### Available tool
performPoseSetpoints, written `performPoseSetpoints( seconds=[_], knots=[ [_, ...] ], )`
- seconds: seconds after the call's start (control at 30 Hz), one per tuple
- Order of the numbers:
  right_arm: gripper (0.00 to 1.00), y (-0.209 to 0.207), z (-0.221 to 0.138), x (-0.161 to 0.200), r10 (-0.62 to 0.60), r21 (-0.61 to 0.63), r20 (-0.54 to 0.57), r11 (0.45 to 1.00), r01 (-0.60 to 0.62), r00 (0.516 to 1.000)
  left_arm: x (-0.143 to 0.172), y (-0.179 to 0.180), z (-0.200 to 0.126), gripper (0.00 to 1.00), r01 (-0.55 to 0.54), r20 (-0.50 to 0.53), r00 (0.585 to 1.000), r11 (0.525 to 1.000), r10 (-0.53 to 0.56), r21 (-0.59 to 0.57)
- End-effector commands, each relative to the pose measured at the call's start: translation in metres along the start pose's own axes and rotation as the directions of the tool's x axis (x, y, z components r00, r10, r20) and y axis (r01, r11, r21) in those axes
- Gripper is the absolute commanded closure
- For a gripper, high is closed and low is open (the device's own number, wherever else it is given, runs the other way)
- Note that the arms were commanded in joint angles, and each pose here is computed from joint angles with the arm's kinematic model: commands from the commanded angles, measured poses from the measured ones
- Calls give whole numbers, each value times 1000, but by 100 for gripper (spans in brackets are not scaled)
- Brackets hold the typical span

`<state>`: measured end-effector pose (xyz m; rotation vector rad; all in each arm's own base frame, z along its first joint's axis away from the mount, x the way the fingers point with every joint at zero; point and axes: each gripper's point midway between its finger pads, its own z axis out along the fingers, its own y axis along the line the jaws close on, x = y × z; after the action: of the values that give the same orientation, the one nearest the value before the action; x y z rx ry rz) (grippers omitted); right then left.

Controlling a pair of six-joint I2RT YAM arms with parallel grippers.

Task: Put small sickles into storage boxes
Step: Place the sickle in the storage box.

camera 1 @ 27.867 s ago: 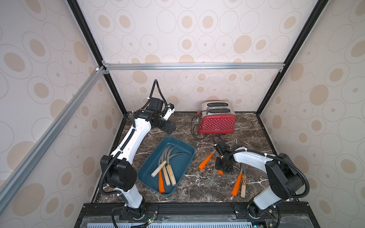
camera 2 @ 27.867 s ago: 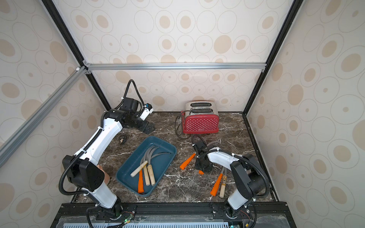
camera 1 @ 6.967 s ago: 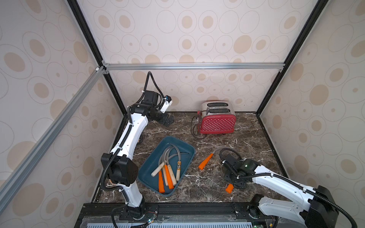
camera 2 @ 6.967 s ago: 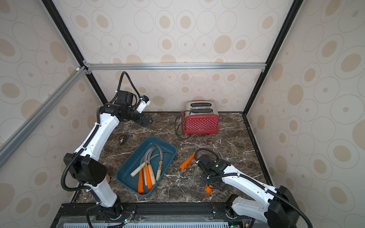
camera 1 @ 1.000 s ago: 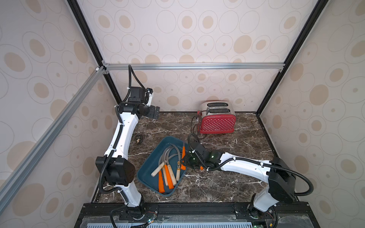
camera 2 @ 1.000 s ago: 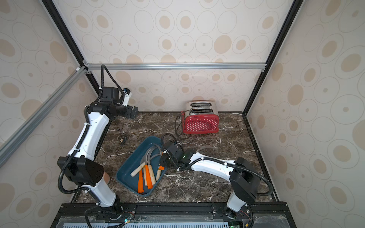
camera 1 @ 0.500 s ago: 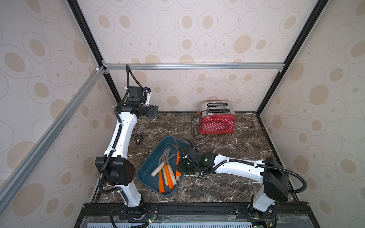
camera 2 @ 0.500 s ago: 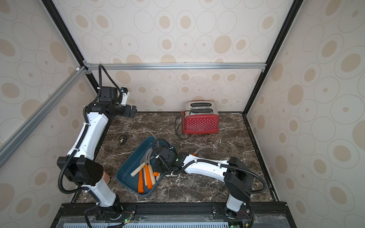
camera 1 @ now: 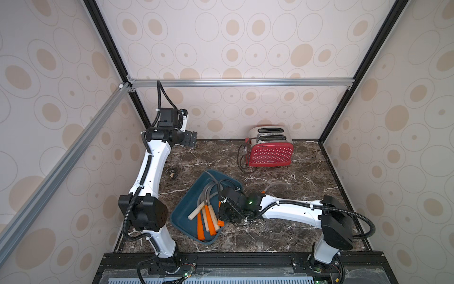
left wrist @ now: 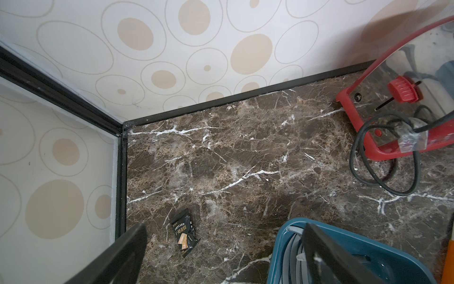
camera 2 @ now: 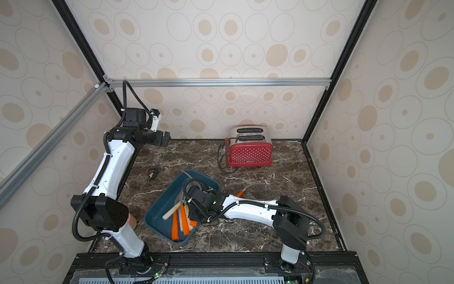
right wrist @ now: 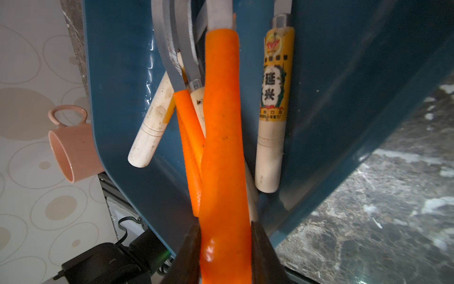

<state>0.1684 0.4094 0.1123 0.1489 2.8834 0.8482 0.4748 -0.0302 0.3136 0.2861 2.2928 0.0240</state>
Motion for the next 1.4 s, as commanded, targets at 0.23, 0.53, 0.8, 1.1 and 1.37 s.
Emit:
performPoseSetpoints(
  seconds=[0.23, 0.53, 0.8, 1.1, 1.37],
  knots=[
    [89, -5, 5, 13, 48, 67, -38, 997, -45, 998, 1, -2, -7, 1, -18, 6, 1000, 1000, 18, 18],
    [86, 4, 14, 14, 50, 63, -61, 997, -46, 997, 7, -1, -4, 1, -35, -14, 999, 999, 36, 15],
    [79, 5, 21, 14, 52, 73, -72, 996, -47, 996, 8, -2, -5, 1, -46, -13, 999, 999, 46, 19],
    [66, 9, 28, 16, 44, 82, -93, 996, -37, 995, 7, -4, -5, 1, -50, -11, 999, 998, 50, 28],
    [61, 11, 33, 18, 33, 85, -116, 996, -23, 993, 6, -4, -6, 1, -46, -11, 999, 998, 47, 32]
  ],
)
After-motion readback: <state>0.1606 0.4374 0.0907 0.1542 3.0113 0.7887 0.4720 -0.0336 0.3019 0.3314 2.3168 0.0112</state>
